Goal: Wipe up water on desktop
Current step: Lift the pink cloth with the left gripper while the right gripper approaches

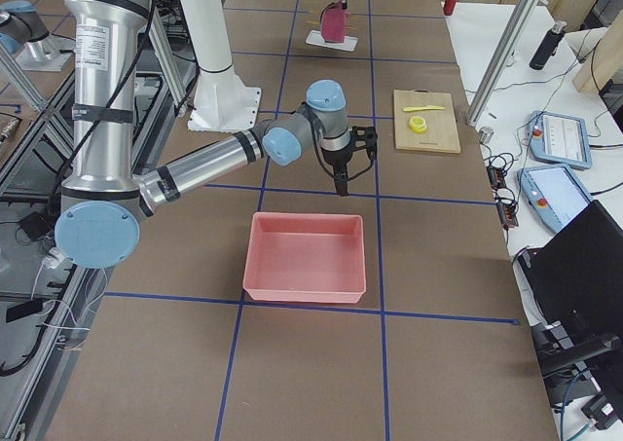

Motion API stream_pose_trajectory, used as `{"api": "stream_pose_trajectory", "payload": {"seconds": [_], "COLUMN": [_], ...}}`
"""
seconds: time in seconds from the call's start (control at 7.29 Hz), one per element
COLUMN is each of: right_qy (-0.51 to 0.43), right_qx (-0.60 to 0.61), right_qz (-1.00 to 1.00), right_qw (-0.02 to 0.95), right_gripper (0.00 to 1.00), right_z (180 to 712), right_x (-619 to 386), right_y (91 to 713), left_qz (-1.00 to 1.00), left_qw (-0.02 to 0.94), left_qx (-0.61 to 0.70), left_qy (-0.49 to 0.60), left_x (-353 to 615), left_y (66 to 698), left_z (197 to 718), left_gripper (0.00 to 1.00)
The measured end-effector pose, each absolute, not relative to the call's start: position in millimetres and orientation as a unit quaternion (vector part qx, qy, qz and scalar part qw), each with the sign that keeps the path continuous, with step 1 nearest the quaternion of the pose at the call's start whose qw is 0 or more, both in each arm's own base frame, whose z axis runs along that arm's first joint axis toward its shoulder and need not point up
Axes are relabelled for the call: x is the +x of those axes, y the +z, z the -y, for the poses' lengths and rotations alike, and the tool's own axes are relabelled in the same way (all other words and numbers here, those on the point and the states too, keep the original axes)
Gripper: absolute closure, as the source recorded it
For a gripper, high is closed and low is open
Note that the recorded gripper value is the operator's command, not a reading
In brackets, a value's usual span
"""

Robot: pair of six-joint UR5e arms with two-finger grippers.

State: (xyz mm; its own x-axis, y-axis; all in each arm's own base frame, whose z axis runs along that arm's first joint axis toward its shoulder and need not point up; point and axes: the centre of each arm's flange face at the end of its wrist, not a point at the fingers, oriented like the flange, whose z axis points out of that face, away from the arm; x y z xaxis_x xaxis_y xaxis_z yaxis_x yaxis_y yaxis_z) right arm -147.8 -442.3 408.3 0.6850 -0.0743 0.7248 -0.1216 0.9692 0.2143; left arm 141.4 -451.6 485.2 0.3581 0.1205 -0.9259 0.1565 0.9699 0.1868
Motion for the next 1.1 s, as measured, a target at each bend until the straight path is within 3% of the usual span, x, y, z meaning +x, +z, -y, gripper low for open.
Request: {"api": "stream_pose_trajectory", "payload": {"seconds": [0.55, 1.1], "right_qy": [-0.081, -0.102], "right_qx": [0.246, 0.376], "right_qz": [0.417, 0.421], "right_qw": [0.871, 0.819], "right_gripper": [0.02, 0.07], "right_z": [452, 365], "right_x": [-275, -433], "right_y": [279, 160], "left_qz": [-0.625, -0.675], "left_qw": [0.754, 0.677], "left_qx": [0.066, -0.031], "left_qy": [-0.19, -0.294], "left_x": [157, 193], "left_y": [375, 273], "left_z": [505, 527], "left_gripper": [1.0, 1.0]}}
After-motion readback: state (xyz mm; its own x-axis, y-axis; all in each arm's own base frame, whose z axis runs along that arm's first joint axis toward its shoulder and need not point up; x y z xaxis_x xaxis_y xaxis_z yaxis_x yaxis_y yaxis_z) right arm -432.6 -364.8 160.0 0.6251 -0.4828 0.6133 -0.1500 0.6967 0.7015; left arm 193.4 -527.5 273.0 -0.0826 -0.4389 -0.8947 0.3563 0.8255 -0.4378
